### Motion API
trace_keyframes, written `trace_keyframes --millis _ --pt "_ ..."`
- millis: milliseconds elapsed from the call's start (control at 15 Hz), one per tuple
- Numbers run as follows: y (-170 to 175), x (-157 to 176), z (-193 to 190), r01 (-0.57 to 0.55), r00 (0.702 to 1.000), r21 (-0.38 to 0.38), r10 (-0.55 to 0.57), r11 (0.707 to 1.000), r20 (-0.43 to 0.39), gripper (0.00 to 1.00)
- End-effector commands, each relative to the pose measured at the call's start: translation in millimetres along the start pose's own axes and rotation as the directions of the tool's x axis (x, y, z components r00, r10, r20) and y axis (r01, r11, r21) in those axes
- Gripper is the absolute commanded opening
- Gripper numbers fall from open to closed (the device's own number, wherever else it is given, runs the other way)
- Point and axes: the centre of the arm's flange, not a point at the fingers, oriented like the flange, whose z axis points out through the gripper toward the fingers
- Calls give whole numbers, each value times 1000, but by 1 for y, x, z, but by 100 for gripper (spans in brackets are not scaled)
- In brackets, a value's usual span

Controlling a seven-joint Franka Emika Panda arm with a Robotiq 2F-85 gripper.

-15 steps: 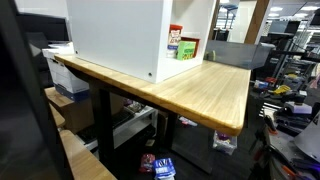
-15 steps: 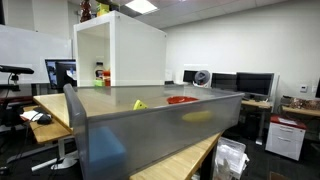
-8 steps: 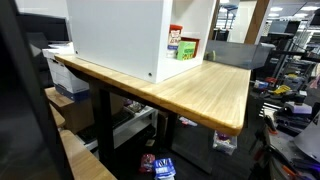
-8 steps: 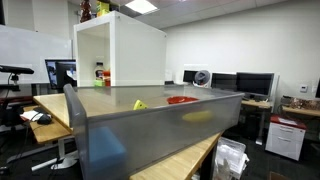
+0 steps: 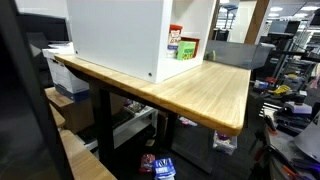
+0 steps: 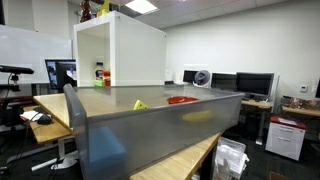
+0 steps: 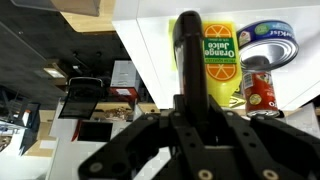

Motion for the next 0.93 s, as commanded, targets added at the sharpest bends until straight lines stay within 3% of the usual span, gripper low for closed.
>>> trace_keyframes --millis 0,867 --pt "1 5 -8 26 999 37 -27 999 25 6" --pt "2 3 -11 5 999 43 -8 999 52 6"
